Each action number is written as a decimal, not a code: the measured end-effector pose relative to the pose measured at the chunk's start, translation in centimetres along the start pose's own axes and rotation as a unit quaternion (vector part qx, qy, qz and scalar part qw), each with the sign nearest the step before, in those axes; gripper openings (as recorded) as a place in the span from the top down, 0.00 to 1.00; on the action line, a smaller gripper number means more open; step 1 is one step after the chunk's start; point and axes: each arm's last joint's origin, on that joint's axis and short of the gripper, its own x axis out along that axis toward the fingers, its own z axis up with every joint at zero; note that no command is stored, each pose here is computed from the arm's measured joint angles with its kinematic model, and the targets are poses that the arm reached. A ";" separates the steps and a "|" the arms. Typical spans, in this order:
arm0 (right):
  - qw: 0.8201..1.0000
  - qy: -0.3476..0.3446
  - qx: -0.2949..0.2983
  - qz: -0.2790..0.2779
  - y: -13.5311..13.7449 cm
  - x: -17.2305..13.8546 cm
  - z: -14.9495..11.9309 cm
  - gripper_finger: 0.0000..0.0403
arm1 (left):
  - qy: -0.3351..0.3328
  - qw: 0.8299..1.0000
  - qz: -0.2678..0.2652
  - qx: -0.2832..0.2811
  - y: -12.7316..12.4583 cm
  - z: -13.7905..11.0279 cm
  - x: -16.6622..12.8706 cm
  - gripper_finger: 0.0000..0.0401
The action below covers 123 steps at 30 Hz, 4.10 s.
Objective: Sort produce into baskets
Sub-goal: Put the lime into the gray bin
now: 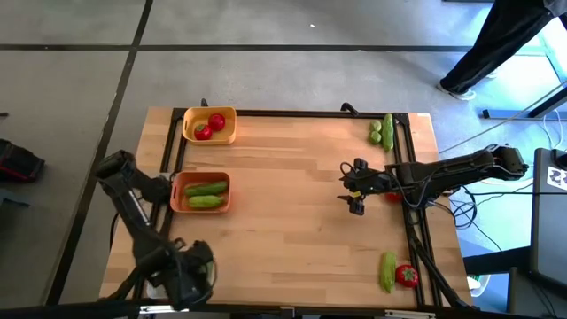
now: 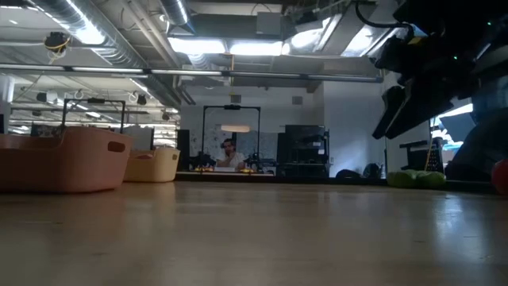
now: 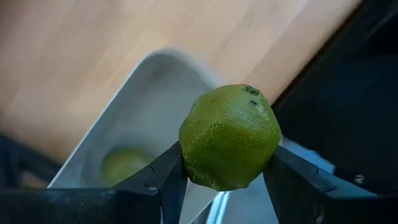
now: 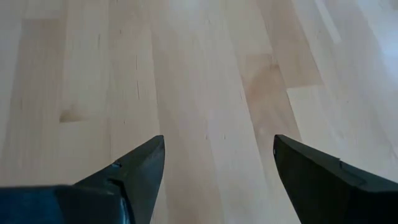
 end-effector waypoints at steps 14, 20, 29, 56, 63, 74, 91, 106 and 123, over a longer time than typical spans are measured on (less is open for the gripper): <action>1.000 -0.002 -0.002 -0.017 -0.1 0.0 0.0 0.28 | -0.012 0.995 0.097 0.024 0.2 -3.9 3.5 0.55; 1.000 -0.003 -0.002 -0.018 -0.1 0.0 0.0 0.28 | -0.019 0.990 0.133 0.036 0.5 -4.2 6.7 0.55; 1.000 -0.004 -0.002 -0.017 -0.1 0.0 0.0 0.28 | -0.026 0.985 0.168 0.027 1.8 -4.1 8.9 0.55; 1.000 -0.008 -0.001 -0.017 -0.1 0.0 0.1 0.28 | 0.007 0.998 0.024 0.054 0.0 1.2 0.8 0.32; 1.000 -0.007 -0.001 -0.016 -0.1 0.0 0.1 0.28 | -0.154 0.987 -0.035 0.042 1.3 4.3 -2.8 0.33; 0.995 0.008 0.017 -0.096 -0.6 -1.0 1.0 0.28 | -0.283 0.950 0.022 0.130 1.9 8.6 -1.3 0.33; 0.944 0.081 0.179 -0.264 -9.5 -2.4 0.8 0.28 | -0.377 0.907 -0.025 0.189 3.0 14.5 5.9 0.33; 0.889 0.189 0.303 -0.287 -17.0 -0.8 -3.2 0.28 | -0.417 0.890 -0.021 0.183 4.0 17.5 6.3 0.33; 0.861 0.214 0.336 -0.316 -20.4 1.0 -4.9 0.28 | -0.419 0.890 -0.009 0.179 4.4 18.3 6.3 0.33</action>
